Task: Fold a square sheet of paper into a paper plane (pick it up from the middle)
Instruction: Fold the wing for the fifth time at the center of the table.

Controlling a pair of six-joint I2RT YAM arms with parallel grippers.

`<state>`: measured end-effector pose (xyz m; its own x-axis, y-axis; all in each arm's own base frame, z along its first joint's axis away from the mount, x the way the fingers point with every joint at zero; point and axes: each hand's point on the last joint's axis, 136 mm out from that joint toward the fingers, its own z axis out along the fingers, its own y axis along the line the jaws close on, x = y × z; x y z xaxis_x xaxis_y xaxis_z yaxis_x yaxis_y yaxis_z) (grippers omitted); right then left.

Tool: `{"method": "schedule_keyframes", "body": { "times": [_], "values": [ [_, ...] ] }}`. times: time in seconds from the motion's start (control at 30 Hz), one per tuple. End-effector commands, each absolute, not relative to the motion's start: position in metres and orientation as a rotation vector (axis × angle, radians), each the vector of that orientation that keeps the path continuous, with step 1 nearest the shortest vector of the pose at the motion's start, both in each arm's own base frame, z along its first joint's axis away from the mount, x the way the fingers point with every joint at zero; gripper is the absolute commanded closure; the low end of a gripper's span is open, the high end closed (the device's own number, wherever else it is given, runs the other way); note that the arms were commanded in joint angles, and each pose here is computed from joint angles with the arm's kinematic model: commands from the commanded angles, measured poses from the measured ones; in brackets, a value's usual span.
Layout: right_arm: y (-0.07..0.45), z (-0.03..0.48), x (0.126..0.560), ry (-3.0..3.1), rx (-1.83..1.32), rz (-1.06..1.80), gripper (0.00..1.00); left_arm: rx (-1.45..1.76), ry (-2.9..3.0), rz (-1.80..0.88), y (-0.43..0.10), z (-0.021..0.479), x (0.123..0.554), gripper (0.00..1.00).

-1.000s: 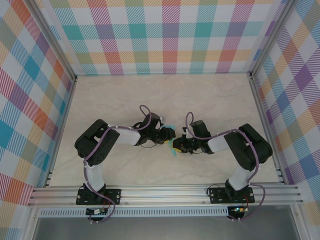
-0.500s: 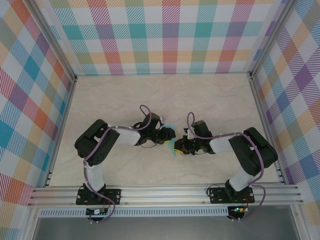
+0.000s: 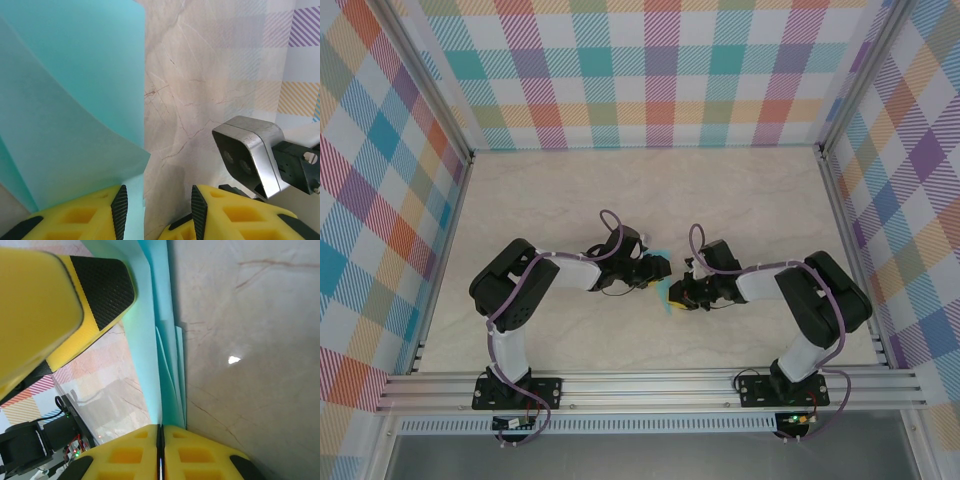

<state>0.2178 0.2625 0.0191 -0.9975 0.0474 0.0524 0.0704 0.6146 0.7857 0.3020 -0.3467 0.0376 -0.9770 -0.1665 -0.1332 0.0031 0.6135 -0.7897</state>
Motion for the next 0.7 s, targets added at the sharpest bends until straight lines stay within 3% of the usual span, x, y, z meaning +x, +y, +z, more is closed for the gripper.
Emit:
{"method": "schedule_keyframes", "body": {
  "times": [0.0,0.4,0.67],
  "values": [
    [0.255,0.005,0.201,-2.788,-0.089,-1.233,0.90,-0.172,2.710,-1.225,-0.333,0.020,0.296,0.59],
    [0.264,0.027,0.204,-2.785,-0.030,-1.331,0.83,-0.168,2.713,-1.231,-0.334,0.020,0.295,0.59],
    [0.259,0.013,0.200,-2.794,-0.068,-1.266,0.91,-0.165,2.713,-1.234,-0.335,0.021,0.295,0.59]
  ]
}}
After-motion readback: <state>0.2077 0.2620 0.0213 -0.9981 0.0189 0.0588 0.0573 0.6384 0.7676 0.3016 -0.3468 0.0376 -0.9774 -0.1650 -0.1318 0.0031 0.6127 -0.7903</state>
